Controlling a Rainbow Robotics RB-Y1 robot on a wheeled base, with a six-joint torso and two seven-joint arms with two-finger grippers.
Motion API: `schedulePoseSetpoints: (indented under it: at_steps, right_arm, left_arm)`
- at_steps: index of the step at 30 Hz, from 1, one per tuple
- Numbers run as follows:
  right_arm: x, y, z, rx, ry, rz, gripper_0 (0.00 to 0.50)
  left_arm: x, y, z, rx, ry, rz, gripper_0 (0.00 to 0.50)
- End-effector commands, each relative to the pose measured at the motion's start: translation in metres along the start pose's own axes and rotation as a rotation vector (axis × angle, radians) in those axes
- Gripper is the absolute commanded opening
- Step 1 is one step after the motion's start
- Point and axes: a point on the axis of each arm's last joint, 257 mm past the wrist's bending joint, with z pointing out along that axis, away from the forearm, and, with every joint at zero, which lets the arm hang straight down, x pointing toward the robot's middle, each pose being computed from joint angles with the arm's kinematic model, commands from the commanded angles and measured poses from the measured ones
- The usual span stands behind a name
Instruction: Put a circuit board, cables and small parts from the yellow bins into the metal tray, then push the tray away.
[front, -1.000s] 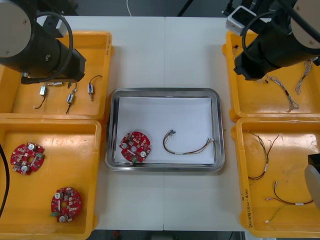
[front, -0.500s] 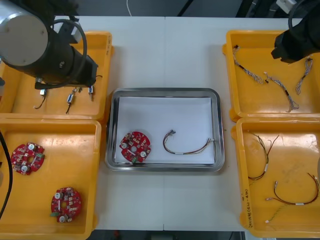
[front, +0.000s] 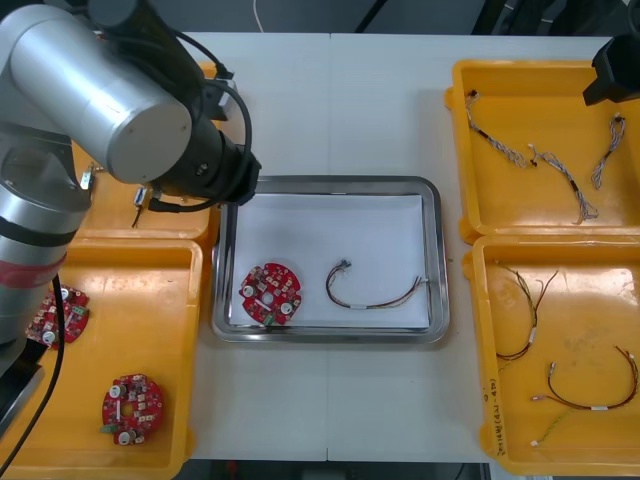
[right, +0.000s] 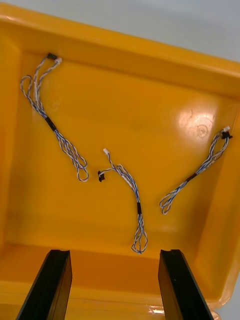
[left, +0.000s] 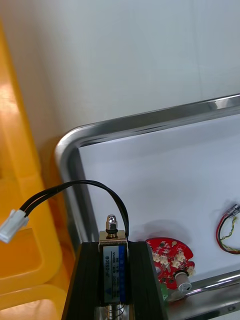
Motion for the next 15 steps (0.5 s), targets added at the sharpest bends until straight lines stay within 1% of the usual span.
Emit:
schedulePoseSetpoints:
  at_steps: [1,4,7,9,10,12,13,15]
  right_arm:
    - [-0.017,-0.036,-0.028,0.041,-0.025,0.121,0.500]
    - [-0.012,-0.039,-0.022,0.028,0.010,0.198,0.500]
    - [-0.009,-0.041,-0.018,0.021,0.039,0.253,0.500]
    - [-0.005,-0.043,-0.014,0.015,0.071,0.295,0.500]
    - [-0.004,-0.044,-0.013,0.015,0.080,0.305,0.500]
    - [0.000,-0.046,-0.009,0.010,0.116,0.349,0.500]
    - [0.000,-0.048,-0.008,0.010,0.127,0.371,0.500]
    - [-0.003,-0.054,-0.005,0.017,0.124,0.403,0.500]
  left_arm:
    - [0.002,-0.031,0.012,0.033,-0.004,-0.058,0.003]
    - [0.003,-0.037,0.023,0.028,0.012,-0.053,0.003]
    - [0.003,-0.040,0.032,0.021,0.013,-0.052,0.002]
    - [0.003,-0.039,0.040,0.009,0.013,-0.048,0.002]
    - [0.003,-0.039,0.043,0.007,0.012,-0.048,0.001]
    - [0.002,-0.039,0.052,0.004,0.009,-0.049,0.001]
    - [0.002,-0.039,0.056,0.002,0.008,-0.049,0.002]
    - [0.001,-0.037,0.061,-0.005,0.003,-0.048,0.002]
